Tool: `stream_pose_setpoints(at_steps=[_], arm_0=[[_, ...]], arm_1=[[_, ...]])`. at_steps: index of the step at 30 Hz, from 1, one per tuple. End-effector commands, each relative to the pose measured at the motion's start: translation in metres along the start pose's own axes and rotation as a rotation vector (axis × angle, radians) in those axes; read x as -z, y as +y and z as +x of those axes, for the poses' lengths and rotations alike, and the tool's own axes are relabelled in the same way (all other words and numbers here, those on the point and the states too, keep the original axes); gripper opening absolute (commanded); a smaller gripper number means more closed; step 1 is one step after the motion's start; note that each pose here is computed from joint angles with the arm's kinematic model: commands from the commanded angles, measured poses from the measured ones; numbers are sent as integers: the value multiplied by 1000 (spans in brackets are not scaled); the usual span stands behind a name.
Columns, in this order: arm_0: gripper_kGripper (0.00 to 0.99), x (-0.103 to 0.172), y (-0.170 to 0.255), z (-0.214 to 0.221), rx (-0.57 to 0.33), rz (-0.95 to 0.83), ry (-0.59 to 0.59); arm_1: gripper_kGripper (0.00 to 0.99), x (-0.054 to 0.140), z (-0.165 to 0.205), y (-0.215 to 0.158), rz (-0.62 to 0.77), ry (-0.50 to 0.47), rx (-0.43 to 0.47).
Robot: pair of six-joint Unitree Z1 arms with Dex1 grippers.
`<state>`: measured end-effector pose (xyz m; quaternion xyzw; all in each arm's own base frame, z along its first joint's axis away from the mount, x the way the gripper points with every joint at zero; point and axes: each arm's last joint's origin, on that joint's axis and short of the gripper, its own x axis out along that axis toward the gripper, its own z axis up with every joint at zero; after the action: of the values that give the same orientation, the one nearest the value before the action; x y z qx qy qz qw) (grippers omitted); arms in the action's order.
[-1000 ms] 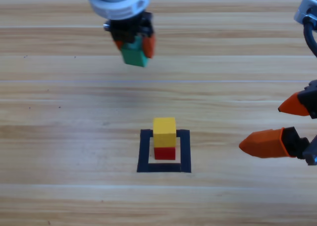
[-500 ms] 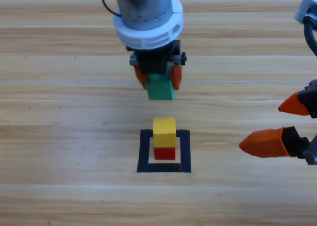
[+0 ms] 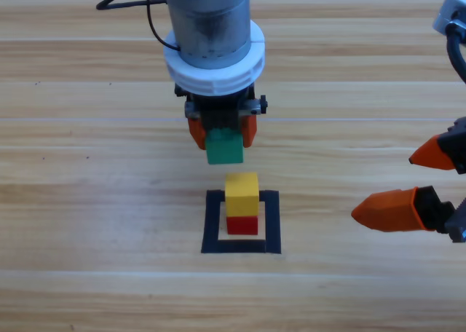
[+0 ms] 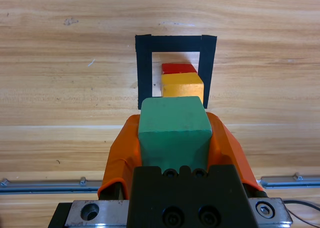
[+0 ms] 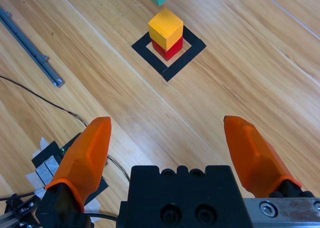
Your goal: Stack the blocks in the rectangular block: red at the bottom, yellow in the middle, green on top
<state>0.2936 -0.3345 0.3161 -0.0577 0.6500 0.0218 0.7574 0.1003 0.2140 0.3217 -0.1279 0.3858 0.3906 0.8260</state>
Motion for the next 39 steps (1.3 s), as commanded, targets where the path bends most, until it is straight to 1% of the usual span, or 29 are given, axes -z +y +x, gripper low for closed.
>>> stream_pose_setpoints(at_steps=[1, 24, 39], arm_0=[[26, 6, -16, 27, -53, 28, 18], [25, 1, -30, 53, -73, 43, 36], [25, 6, -30, 55, -81, 48, 46]], arm_1=[[990, 8, 17, 5, -14, 55, 3], [990, 9, 18, 5, -15, 60, 3], [990, 9, 18, 5, -15, 60, 3]])
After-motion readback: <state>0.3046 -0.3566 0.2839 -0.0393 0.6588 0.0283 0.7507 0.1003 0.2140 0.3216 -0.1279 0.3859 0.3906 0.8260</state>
